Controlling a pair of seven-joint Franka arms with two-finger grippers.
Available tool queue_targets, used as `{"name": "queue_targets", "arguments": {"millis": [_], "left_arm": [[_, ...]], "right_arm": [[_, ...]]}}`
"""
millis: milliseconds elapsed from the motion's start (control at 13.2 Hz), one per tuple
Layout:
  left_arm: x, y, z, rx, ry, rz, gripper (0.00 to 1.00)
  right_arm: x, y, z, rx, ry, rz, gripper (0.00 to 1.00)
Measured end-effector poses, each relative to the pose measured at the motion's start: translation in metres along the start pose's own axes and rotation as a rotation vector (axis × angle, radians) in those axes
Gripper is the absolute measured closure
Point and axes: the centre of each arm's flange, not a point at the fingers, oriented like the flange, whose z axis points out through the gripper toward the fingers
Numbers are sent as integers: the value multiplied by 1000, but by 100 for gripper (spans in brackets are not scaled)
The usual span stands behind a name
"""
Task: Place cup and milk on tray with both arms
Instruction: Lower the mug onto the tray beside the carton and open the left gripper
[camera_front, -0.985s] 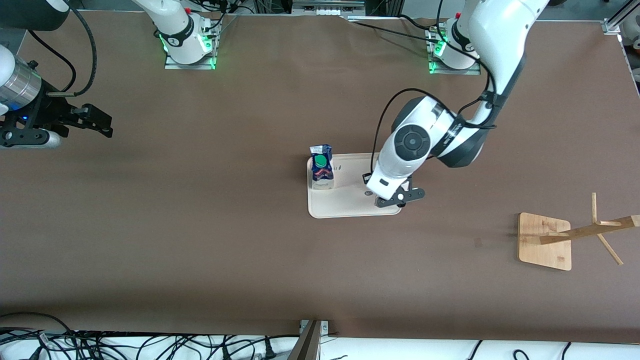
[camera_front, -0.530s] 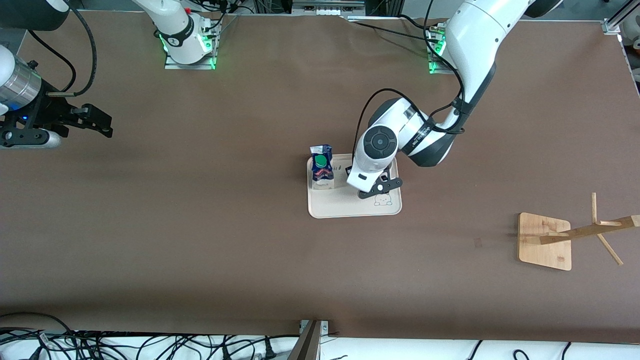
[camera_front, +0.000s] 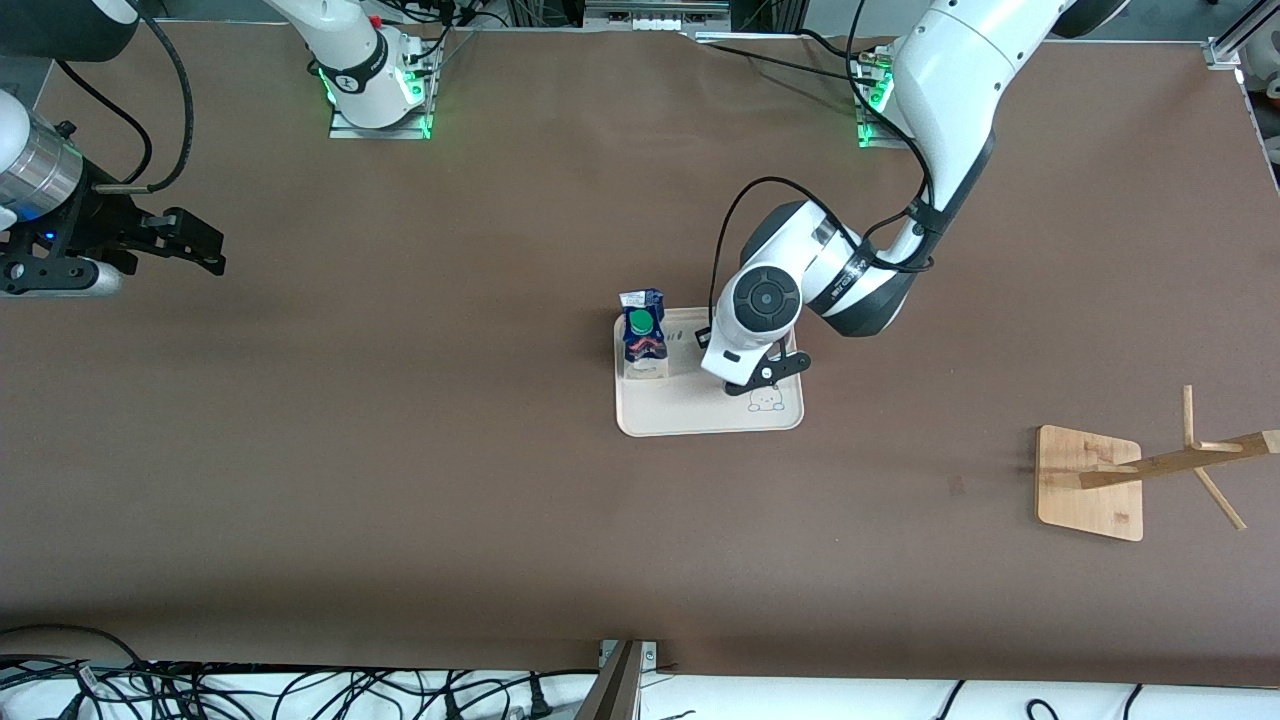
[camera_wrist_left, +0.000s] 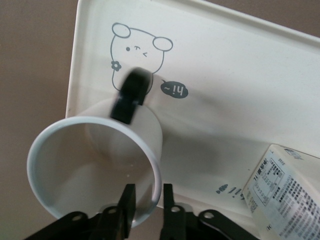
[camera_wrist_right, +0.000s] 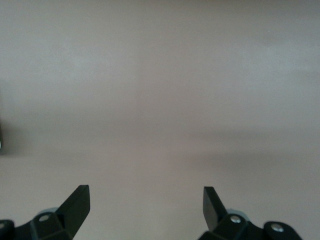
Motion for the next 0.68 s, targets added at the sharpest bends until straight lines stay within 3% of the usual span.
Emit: {"name": "queue_targets", "arguments": {"millis": [455,682], "left_arm": [[9,-2,-12,-12,5,-10,3],[15,-8,-79,-1,15,60,0]], "right_arm": [[0,0,0,0,0,0,0],[0,0,0,0,0,0,0]]}}
